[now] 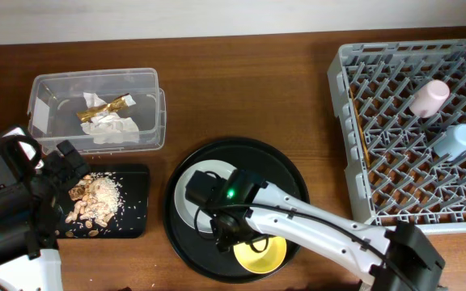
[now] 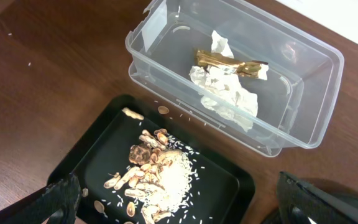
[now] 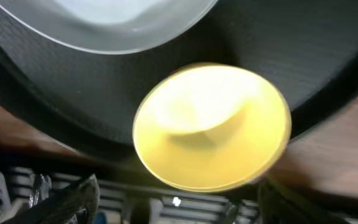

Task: Sort waste into correct bins and load items into the dishwasher rack
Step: 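Grasp the yellow bowl rim with the right gripper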

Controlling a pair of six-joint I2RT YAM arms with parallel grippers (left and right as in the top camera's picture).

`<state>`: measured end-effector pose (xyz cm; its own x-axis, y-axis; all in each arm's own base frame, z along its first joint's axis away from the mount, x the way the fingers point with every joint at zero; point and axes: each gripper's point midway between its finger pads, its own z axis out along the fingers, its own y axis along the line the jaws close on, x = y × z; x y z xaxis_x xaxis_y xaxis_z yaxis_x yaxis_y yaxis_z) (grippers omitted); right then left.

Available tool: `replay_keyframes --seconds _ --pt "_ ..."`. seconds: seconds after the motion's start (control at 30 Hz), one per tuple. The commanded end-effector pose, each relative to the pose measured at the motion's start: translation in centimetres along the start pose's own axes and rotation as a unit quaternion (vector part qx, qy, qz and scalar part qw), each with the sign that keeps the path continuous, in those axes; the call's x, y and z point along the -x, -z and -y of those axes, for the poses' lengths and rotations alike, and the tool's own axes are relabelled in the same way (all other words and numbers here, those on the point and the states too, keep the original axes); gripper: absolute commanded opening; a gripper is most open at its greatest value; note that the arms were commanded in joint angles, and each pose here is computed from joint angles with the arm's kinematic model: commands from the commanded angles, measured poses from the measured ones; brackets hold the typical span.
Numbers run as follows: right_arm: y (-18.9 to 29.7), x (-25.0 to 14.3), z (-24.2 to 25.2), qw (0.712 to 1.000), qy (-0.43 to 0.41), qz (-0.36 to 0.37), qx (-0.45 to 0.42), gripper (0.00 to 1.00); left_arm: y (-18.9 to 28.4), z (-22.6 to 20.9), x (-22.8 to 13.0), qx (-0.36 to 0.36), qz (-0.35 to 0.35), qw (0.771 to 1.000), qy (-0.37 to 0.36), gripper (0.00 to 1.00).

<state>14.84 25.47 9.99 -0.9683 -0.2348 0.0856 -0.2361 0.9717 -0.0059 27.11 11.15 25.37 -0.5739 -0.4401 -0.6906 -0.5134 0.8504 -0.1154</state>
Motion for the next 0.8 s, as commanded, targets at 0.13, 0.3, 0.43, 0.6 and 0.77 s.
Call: replay_keyframes --seconds 0.13,0.3,0.43,0.6,0.77 --pt "-3.0 -1.2 -1.5 0.998 -0.012 -0.032 0.049 0.76 0.2 -0.1 0.4 0.001 0.006 1.0 0.007 0.99" --pt "-4.8 -0.8 -1.8 0.997 -0.032 -0.021 0.061 0.62 0.2 -0.1 0.4 0.001 0.006 1.0 0.007 0.99" --pt "-6.1 -0.8 -1.7 0.997 -0.038 -0.019 0.066 0.56 0.2 -0.1 0.4 0.001 0.006 1.0 0.007 0.99" --pt "-6.5 -0.7 -1.8 0.997 -0.036 -0.013 0.07 0.51 0.2 -0.1 0.4 0.001 0.006 1.0 0.007 0.99" --pt "-6.5 -0.3 -1.5 0.997 -0.038 -0.004 0.062 0.43 0.2 -0.1 0.4 0.001 0.006 1.0 0.007 0.99"
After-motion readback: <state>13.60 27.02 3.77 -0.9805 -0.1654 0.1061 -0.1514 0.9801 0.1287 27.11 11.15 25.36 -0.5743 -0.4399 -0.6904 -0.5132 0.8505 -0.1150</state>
